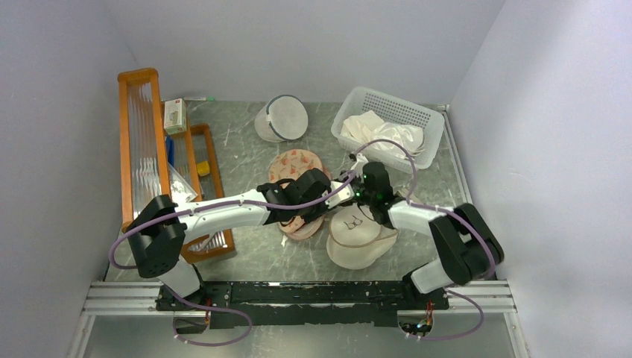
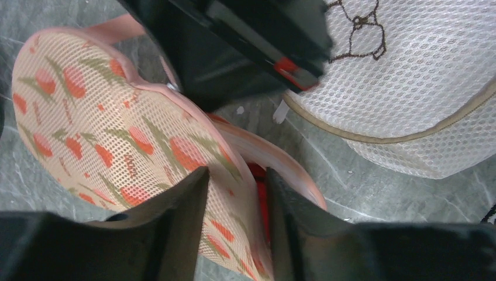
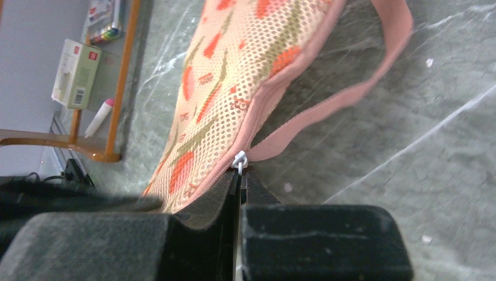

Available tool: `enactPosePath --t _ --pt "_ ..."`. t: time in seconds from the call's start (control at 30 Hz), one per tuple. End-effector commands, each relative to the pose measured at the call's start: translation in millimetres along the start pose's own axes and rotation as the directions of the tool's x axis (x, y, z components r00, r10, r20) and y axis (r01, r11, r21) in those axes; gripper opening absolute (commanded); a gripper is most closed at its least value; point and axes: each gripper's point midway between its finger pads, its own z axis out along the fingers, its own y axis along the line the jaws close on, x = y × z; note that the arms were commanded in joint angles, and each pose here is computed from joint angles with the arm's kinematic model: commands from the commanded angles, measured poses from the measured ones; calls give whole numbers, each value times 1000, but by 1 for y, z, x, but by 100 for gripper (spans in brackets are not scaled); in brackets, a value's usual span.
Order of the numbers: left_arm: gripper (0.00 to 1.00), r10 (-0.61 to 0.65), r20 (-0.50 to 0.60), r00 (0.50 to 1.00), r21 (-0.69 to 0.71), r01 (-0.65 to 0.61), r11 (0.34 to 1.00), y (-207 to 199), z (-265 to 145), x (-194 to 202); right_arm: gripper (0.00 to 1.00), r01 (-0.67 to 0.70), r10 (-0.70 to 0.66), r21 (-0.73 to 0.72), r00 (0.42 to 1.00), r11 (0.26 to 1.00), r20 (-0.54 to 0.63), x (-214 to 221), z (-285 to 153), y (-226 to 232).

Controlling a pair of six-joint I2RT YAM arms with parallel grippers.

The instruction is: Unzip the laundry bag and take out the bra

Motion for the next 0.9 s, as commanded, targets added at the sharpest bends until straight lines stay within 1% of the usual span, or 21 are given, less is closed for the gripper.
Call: enactPosePath --t 0.0,0.1,0.17,0.23,0.3,0.53,0.6,0.7,0.77,0.87 --pt "56 -11 92 996 7 11 1000 1 -18 -25 0 -3 6 -46 998 999 68 -1 -12 26" --pt "62 -11 139 990 -13 13 1000 5 -27 -32 0 -6 9 -54 998 999 65 7 -16 33" --pt "63 -14 150 989 -23 17 1000 7 -28 -32 0 -14 19 -65 998 998 68 9 -17 37" --pt "64 -14 137 990 -23 17 1000 7 -28 -30 0 -18 23 -79 997 997 73 9 -17 41" --pt "67 -14 128 992 -18 16 1000 5 -26 -28 0 -16 22 -76 997 997 77 9 -17 41" --pt "68 -6 84 996 24 4 1000 -5 -14 -20 0 -30 37 -80 995 996 92 10 -16 44" --pt "66 1 53 999 13 -2 1000 -5 -8 -14 0 -30 37 -81 995 996 98 8 -17 45" --pt "58 7 17 1000 -14 -6 1000 -2 -3 -8 0 -22 29 -74 995 997 95 8 -17 45" --pt "52 4 13 1000 -34 -3 999 2 -3 -7 0 -15 21 -61 995 998 96 8 -18 43" --pt "41 2 30 1000 -65 0 998 8 -9 -9 0 -4 7 -30 995 1000 96 8 -19 38"
